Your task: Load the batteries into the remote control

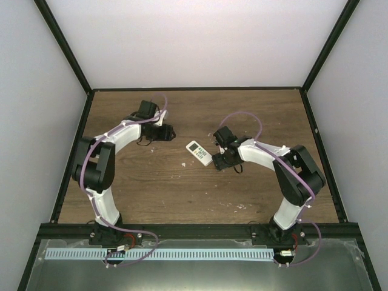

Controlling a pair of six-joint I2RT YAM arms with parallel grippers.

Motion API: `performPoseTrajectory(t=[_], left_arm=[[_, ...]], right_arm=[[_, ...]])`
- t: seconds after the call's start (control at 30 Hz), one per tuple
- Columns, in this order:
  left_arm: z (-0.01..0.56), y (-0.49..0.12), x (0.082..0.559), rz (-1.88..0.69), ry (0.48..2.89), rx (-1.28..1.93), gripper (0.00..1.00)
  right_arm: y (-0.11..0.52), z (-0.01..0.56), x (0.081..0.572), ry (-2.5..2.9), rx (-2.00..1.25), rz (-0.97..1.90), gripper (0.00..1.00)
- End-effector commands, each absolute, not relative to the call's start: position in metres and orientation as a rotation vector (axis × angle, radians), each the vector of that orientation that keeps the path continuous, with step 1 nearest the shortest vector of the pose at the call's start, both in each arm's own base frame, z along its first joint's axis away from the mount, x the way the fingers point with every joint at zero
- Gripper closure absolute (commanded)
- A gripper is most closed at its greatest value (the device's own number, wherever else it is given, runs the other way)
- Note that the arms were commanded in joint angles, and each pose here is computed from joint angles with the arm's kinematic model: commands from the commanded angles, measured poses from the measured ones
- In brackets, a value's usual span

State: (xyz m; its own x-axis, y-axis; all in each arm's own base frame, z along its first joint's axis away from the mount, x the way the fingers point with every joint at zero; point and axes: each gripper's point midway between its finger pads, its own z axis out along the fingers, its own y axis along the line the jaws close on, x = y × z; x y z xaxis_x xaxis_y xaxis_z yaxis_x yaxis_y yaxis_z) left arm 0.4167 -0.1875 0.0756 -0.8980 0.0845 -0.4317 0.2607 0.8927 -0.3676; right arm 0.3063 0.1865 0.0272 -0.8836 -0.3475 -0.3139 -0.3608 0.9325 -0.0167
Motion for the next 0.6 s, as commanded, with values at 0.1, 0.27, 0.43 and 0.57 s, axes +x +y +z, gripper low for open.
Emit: performPoseTrajectory(t=[0.1, 0.27, 0.43, 0.57], left_arm=[[0.056, -0.212, 0.426, -0.477, 2.72, 0.426, 0.33], [0.041, -0.219, 0.423, -0.463, 2.761, 0.463, 0.33], [0.03, -0.222, 0.421, -0.438, 2.79, 0.495, 0.33], [0.024, -0.225, 0.419, -0.434, 2.801, 0.517, 0.32]], right_arm=[[0.194, 0.034, 0.321, 2.755, -0.5, 0.042, 0.24], [0.195, 0.03, 0.322, 2.761, -0.497, 0.041, 0.22], [0.197, 0.026, 0.323, 2.765, -0.494, 0.051, 0.22], [0.198, 0.025, 0.325, 2.762, -0.497, 0.054, 0.21]])
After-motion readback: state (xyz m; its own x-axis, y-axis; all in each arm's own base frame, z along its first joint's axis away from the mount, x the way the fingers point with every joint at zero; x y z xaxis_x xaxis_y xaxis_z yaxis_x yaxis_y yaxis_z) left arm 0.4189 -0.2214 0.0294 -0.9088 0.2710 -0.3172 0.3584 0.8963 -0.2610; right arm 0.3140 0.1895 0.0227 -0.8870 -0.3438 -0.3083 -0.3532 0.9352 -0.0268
